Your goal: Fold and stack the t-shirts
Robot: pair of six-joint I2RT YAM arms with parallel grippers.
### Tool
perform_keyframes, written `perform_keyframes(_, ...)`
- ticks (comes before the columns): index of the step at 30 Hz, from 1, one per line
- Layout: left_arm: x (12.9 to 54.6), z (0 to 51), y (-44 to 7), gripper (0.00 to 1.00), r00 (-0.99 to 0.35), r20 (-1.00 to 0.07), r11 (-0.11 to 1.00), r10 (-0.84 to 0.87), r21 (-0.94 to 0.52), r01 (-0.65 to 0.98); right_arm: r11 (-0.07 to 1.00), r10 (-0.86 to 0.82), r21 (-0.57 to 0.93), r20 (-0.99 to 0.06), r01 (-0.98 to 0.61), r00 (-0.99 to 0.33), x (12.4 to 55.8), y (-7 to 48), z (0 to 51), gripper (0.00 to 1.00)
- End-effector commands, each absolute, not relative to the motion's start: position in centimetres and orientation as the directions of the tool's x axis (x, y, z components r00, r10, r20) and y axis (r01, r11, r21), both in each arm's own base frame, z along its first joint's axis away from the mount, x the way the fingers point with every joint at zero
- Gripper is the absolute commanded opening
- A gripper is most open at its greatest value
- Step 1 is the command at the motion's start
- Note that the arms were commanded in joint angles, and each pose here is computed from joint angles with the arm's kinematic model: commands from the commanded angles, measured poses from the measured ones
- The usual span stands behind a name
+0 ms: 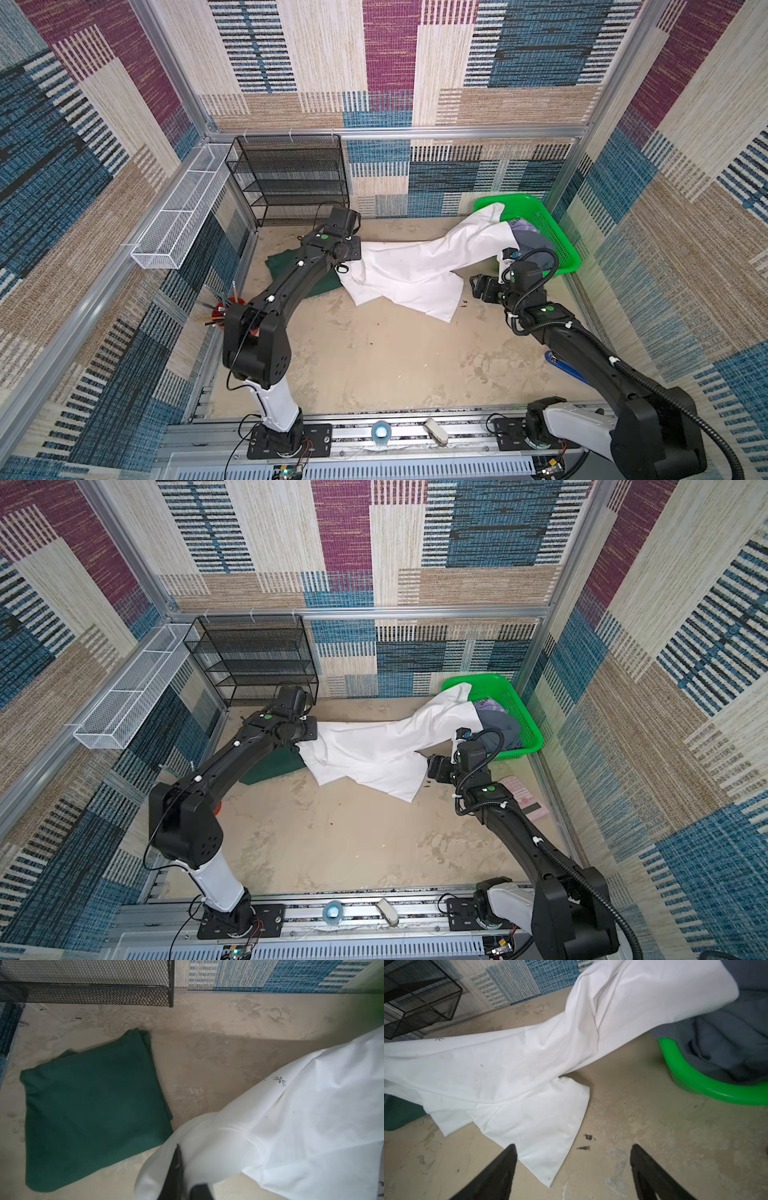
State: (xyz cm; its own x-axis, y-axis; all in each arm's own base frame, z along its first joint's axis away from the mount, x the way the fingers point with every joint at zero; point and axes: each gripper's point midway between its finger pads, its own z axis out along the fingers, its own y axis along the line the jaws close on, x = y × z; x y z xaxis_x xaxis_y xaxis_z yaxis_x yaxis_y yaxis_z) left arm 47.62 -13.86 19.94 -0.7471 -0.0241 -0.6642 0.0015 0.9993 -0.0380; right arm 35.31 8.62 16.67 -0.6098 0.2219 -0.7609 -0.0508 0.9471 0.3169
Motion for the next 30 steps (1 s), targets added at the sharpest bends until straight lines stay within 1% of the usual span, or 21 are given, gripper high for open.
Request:
perform_keyframes(1, 51.9, 21.8, -15.3, 0.0, -0.687, -0.726, 0.998, -0.023, -0.058, 0.027, 0.941, 0.219, 0.331, -0.756, -0.071, -0.617, 35.3, 9.1, 16.8, 0.86)
perform_keyframes(4, 55.5, 21.7, -15.4, 0.0, -0.671, -0.741, 1.0, -0.018, -0.013, -0.013, 0.94, 0.218, 0.332, -0.754, -0.074, -0.619, 35.1, 9.1, 16.8, 0.86)
perform_keyframes(6, 57.8, 21.0, -15.9, 0.0, -0.671, -0.741, 1.0, 0.009, 0.014, -0.002, 0.939, 0.218, 0.335, -0.755, -0.078, -0.619, 34.8, 9.2, 16.9, 0.86)
perform_keyframes(7, 58.7, 20.9, -16.6, 0.06, -0.666, -0.745, 1.0, 0.029, 0.022, 0.02, 0.938, 0.219, 0.338, -0.754, -0.08, -0.619, 34.7, 9.2, 16.9, 0.86)
perform_keyframes(8, 59.6, 20.6, -17.3, 0.16, -0.662, -0.748, 0.998, 0.052, 0.023, 0.052, 0.937, 0.218, 0.34, -0.753, -0.083, -0.621, 34.6, 9.3, 16.8, 0.86)
perform_keyframes(10, 60.6, 20.4, -18.8, 0.43, -0.66, -0.747, 0.993, 0.079, 0.004, 0.114, 0.935, 0.217, 0.343, -0.75, -0.087, -0.625, 34.5, 9.3, 16.6, 0.86)
perform_keyframes(11, 60.4, 20.3, -19.4, 0.54, -0.67, -0.737, 0.99, 0.088, -0.008, 0.138, 0.936, 0.215, 0.342, -0.747, -0.086, -0.629, 34.5, 9.3, 16.4, 0.86)
perform_keyframes(12, 59.7, 20.4, -20.0, 0.59, -0.687, -0.72, 0.987, 0.102, -0.01, 0.157, 0.936, 0.213, 0.341, -0.746, -0.087, -0.631, 34.5, 9.4, 16.3, 0.86)
perform_keyframes(14, 57.3, 20.2, -20.7, 0.62, -0.724, -0.676, 0.986, 0.137, 0.019, 0.168, 0.937, 0.213, 0.34, -0.745, -0.084, -0.633, 34.4, 9.3, 16.0, 0.86)
perform_keyframes(17, 51.5, 20.1, -23.6, 0.63, -0.731, -0.653, 0.973, 0.196, 0.036, 0.229, 0.935, 0.215, 0.344, -0.74, -0.085, -0.638, 34.5, 9.4, 15.4, 0.86)
perform_keyframes(18, 48.9, 19.5, -24.7, 0.63, -0.736, -0.649, 0.971, 0.191, 0.013, 0.24, 0.933, 0.215, 0.35, -0.737, -0.09, -0.641, 34.6, 9.6, 15.2, 0.86)
perform_keyframes(20, 44.1, 17.6, -26.9, 0.61, -0.772, -0.616, 0.957, 0.157, -0.097, 0.272, 0.929, 0.211, 0.358, -0.73, -0.1, -0.649, 35.0, 10.0, 14.9, 0.86)
perform_keyframes(23, 38.1, 13.3, -29.1, 0.58, -0.87, -0.477, 0.935, 0.121, -0.239, 0.261, 0.927, 0.198, 0.358, -0.722, -0.113, -0.663, 35.6, 10.4, 14.5, 0.86)
perform_keyframes(24, 36.7, 12.2, -29.9, 0.57, -0.887, -0.443, 0.929, 0.13, -0.259, 0.265, 0.927, 0.192, 0.357, -0.72, -0.118, -0.667, 35.7, 10.5, 14.3, 0.86)
perform_keyframes(26, 34.6, 10.7, -31.6, 0.56, -0.899, -0.41, 0.917, 0.155, -0.279, 0.286, 0.927, 0.184, 0.354, -0.718, -0.125, -0.671, 36.0, 10.6, 14.0, 0.86)
perform_keyframes(30, 32.8, 8.6, -34.5, 0.56, -0.912, -0.37, 0.902, 0.177, -0.309, 0.301, 0.918, 0.175, 0.368, -0.71, -0.148, -0.682, 35.9, 11.2, 13.4, 0.85)
